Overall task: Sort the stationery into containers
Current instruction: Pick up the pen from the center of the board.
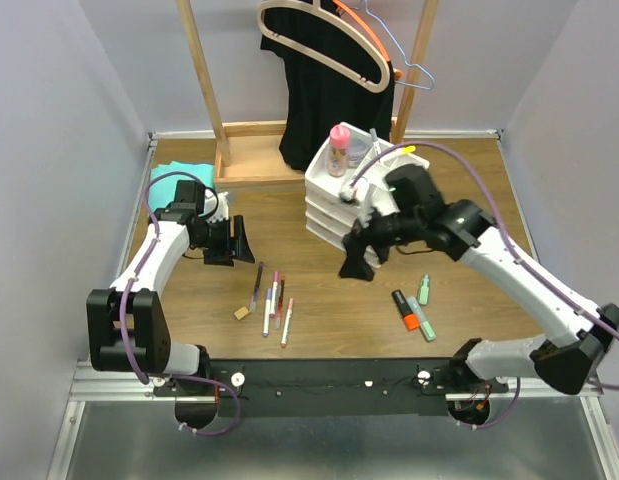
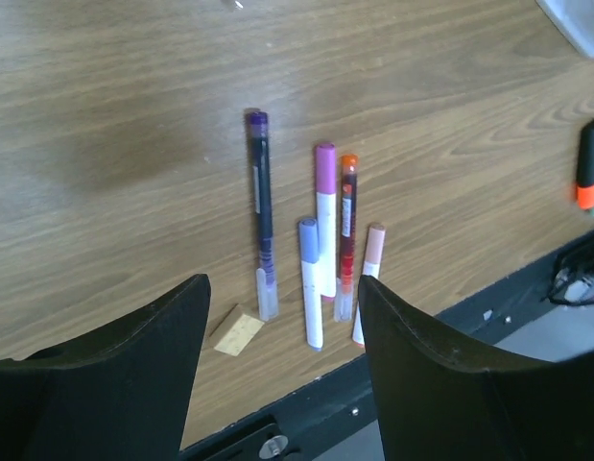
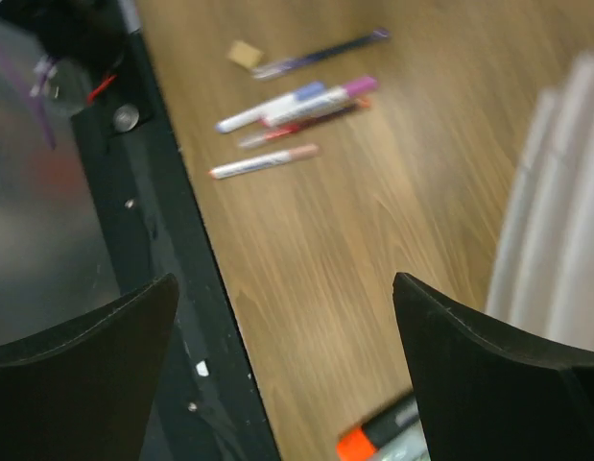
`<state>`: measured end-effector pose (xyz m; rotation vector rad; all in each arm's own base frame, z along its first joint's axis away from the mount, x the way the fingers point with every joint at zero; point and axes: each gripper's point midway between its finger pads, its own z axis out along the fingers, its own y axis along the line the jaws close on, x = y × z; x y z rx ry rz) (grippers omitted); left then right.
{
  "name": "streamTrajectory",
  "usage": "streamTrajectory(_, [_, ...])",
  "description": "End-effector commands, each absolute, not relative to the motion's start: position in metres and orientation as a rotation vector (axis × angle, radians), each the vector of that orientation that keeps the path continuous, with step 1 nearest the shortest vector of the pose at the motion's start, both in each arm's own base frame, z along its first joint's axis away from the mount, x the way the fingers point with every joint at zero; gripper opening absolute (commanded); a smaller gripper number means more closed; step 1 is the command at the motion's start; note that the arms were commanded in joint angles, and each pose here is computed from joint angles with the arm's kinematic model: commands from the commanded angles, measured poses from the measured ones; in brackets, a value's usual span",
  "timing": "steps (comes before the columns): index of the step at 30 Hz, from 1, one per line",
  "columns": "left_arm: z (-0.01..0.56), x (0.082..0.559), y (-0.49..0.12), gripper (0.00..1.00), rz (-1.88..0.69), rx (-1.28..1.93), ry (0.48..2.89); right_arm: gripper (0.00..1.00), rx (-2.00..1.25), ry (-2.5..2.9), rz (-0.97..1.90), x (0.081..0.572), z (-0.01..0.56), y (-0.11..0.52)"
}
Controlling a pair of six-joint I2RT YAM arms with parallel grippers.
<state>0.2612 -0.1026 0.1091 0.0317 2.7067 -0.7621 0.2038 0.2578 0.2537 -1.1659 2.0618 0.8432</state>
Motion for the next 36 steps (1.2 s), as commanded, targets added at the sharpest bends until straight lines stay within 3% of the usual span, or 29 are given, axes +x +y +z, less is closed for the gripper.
streamTrajectory(1, [0.127, 0.284, -0.076, 0.72, -0.580, -0.026, 2.672, 0.97, -1.623, 1.733, 0.745, 0.203, 0.244, 0.307])
streamTrajectory(5, [0.154, 0.310, -0.034, 0.77, -0.555, -0.159, 2.564, 0.90, -1.963, 1.392, 0.636, 0.222, 0.232, 0.333])
streamTrajectory(10, [0.173, 0.314, 0.005, 0.78, -0.458, -0.218, 2.507, 0.80, -2.330, 0.992, 0.486, 0.234, 0.178, 0.364])
streamTrajectory(14, [0.172, 0.303, 0.022, 0.78, -0.417, -0.266, 2.523, 0.67, -2.361, 0.975, 0.547, 0.232, 0.150, 0.400])
streamTrajectory(27, [0.182, 0.282, 0.062, 0.78, -0.430, -0.511, 2.404, 0.48, -2.423, 0.553, 0.522, 0.227, 0.098, 0.515])
streamTrajectory(32, [0.188, 0.277, 0.060, 0.78, -0.447, -0.496, 2.380, 0.37, -2.562, 0.376, 0.511, 0.210, 0.065, 0.517])
streamTrajectory(36, [0.185, 0.273, 0.058, 0.78, -0.466, -0.495, 2.381, 0.37, -2.643, 0.305, 0.522, 0.201, 0.050, 0.506])
